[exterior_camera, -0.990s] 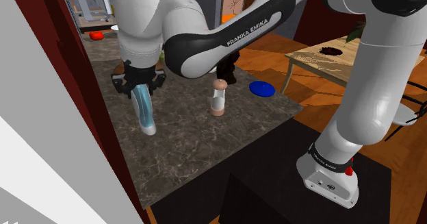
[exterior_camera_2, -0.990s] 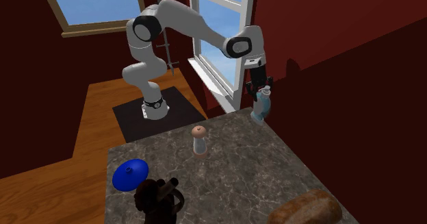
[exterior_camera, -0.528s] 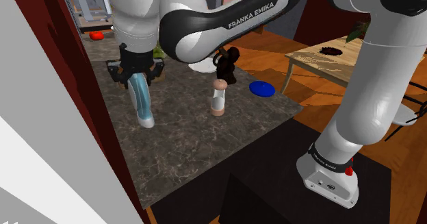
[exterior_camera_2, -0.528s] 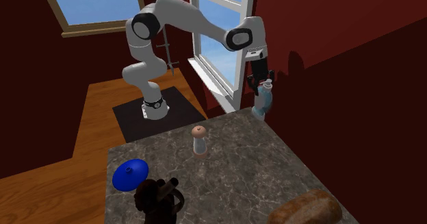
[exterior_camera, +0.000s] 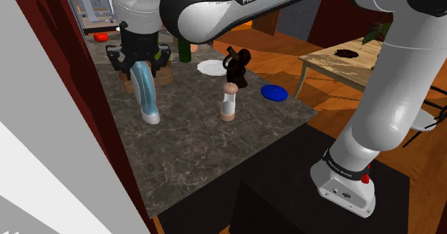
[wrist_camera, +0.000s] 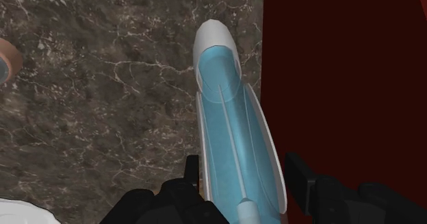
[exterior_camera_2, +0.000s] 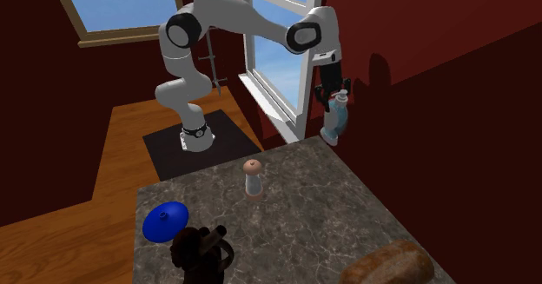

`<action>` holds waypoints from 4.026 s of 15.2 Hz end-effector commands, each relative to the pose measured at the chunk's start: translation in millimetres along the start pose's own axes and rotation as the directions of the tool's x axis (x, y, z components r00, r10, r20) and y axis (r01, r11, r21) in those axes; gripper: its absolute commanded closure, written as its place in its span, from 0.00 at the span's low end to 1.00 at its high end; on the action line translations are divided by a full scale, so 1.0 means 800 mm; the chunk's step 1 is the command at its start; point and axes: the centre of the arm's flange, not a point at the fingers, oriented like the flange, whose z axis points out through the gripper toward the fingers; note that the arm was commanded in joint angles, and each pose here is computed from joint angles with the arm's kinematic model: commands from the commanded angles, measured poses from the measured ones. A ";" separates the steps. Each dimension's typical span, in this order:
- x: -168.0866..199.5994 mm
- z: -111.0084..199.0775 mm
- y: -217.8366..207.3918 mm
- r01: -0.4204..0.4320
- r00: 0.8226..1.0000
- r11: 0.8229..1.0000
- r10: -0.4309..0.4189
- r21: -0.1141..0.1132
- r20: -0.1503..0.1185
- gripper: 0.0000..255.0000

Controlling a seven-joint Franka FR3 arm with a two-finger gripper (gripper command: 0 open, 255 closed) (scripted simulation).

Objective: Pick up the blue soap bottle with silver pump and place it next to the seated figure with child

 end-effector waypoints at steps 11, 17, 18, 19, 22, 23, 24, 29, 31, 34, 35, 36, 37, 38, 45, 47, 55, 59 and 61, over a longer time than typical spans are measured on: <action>0.032 -0.073 -0.009 0.000 1.000 1.000 0.000 0.000 0.000 1.00; 0.048 -0.109 -0.013 0.000 1.000 1.000 0.000 0.000 0.000 1.00; 0.050 -0.115 -0.013 0.000 1.000 1.000 0.000 0.000 0.000 1.00; 0.053 -0.121 -0.014 0.000 1.000 1.000 0.000 0.000 0.000 1.00; 0.061 -0.139 -0.016 0.000 1.000 1.000 0.000 0.000 0.000 1.00; 0.063 -0.145 -0.017 0.000 1.000 1.000 0.000 0.000 0.000 1.00; 0.066 -0.151 -0.017 0.000 1.000 1.000 0.000 0.000 0.000 1.00; 0.088 -0.160 0.010 0.000 1.000 1.000 0.000 0.000 0.000 1.00; 0.104 -0.156 0.038 0.000 1.000 1.000 0.000 0.000 0.000 1.00; 0.128 -0.150 0.081 0.000 1.000 1.000 0.000 0.000 0.000 1.00; 0.136 -0.148 0.096 0.000 1.000 1.000 0.000 0.000 0.000 1.00; 0.144 -0.146 0.110 0.000 1.000 1.000 0.000 0.000 0.000 1.00; 0.152 -0.144 0.124 0.000 1.000 1.000 0.000 0.000 0.000 1.00; 0.160 -0.143 0.139 0.000 1.000 1.000 0.000 0.000 0.000 1.00; 0.216 -0.129 0.239 0.000 1.000 1.000 0.000 0.000 0.000 1.00; 0.232 -0.125 0.267 0.000 1.000 1.000 0.000 0.000 0.000 1.00; 0.296 -0.110 0.382 0.000 1.000 1.000 0.000 0.000 0.000 1.00; 0.328 -0.102 0.439 0.000 1.000 1.000 0.000 0.000 0.000 1.00; 0.344 -0.099 0.468 0.000 1.000 1.000 0.000 0.000 0.000 1.00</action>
